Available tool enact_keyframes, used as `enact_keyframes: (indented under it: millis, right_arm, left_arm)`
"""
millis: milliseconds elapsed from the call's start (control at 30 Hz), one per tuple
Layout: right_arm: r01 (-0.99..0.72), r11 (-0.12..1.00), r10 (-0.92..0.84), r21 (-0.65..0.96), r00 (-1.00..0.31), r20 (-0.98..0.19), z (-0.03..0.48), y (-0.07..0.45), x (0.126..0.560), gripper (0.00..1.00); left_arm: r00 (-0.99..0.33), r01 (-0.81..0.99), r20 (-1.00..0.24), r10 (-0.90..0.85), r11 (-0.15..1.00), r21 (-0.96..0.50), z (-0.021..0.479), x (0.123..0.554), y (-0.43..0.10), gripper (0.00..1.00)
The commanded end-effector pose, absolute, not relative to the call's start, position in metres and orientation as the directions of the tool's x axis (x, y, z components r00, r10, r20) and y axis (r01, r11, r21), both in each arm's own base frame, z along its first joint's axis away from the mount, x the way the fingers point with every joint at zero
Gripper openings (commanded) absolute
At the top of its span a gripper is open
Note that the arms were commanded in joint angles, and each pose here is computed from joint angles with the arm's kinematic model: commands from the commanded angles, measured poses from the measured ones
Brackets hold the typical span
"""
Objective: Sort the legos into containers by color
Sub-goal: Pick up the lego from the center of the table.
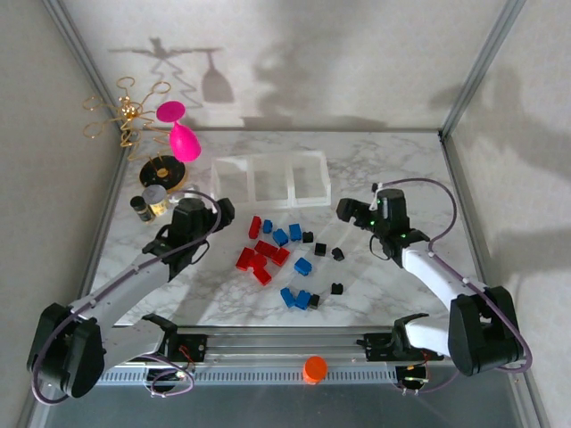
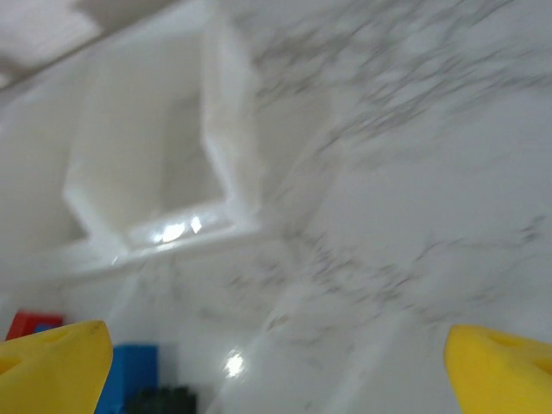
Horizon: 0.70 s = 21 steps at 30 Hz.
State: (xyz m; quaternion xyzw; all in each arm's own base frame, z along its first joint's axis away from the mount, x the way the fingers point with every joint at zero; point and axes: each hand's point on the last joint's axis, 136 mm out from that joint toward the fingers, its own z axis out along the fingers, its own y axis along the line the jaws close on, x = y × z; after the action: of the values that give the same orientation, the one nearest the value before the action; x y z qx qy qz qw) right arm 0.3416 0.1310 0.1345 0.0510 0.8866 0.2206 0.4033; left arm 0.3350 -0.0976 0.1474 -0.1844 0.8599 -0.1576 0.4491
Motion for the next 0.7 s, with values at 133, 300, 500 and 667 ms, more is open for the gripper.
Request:
enact_keyframes:
  millis: [133,300,500,667]
  right_arm:
    - [-0.255,0.850,0.126,0.461,-0.751,-0.648,0.137,0.193,0.311,0.99]
    - [-0.290,0.821,0.101,0.491,-0.773,-0.627,0.135,0.218,0.300,0.99]
    - [-0.312,0.815,0.072,0.489,-0.781,-0.620,0.133,0.235,0.298,0.99]
    - [-0.326,0.807,0.063,0.492,-0.781,-0.621,0.134,0.244,0.297,0.99]
  left_arm:
    - [-0.733,-0.129,-0.613,-0.297,0.944,-0.303,0.107,0.313,-0.136,0.82]
    - [-0.785,-0.081,-0.582,-0.214,0.966,-0.245,0.092,0.318,-0.154,0.76]
    - [-0.833,-0.026,-0.536,-0.139,0.977,-0.213,0.074,0.324,-0.175,0.68]
    - [-0.853,0.006,-0.516,-0.083,0.985,-0.170,0.060,0.331,-0.187,0.62]
